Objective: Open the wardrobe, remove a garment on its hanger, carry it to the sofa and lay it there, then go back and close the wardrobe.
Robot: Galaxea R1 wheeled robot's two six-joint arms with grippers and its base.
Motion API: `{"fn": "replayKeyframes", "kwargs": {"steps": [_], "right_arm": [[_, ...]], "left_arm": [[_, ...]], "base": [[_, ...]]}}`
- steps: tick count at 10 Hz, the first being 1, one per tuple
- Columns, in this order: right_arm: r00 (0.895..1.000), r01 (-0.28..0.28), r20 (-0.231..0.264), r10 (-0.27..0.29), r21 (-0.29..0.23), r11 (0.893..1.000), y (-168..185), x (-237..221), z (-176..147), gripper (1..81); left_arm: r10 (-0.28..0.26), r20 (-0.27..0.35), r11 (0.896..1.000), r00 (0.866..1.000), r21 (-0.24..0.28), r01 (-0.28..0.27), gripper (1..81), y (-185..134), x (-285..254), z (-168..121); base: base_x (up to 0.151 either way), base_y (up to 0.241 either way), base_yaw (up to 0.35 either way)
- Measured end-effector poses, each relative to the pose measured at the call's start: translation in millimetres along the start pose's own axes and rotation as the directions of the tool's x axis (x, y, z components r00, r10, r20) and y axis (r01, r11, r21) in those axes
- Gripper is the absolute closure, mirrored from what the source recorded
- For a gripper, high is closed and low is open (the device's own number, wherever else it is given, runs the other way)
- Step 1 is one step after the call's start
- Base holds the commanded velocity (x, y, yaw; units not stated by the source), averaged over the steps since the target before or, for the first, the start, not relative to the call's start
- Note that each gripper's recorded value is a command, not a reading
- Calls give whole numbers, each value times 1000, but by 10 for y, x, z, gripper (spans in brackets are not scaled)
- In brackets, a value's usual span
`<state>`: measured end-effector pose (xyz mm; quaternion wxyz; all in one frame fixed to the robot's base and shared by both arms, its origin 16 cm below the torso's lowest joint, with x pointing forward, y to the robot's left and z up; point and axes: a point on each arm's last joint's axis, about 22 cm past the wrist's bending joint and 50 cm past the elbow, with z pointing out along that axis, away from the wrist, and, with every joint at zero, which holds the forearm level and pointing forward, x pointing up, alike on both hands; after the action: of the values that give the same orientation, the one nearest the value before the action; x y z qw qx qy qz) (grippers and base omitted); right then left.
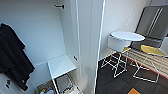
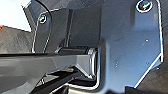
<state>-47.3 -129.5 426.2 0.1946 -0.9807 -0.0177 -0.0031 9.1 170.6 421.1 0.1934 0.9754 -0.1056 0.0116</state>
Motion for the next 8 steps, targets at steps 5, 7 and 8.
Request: {"fn": "replayKeyframes", "kwargs": {"steps": [5, 7, 8], "right_arm": [[1000, 1, -1, -1, -2, 1000, 10, 9, -1, 10], [1000, 1, -1, -1, -2, 1000, 8, 6, -1, 10], [1000, 0, -1, 0, -2, 1000, 10, 7, -1, 10]], "left_arm": [[1, 5, 1000, 1000, -2, -1, 10, 16, -40, 2], [2, 5, 1000, 1000, -1, -2, 10, 15, -41, 2], [2, 5, 1000, 1000, -2, -2, 10, 16, -40, 2]], "base": [[0, 0, 289], [0, 0, 289], [0, 0, 289]]}}
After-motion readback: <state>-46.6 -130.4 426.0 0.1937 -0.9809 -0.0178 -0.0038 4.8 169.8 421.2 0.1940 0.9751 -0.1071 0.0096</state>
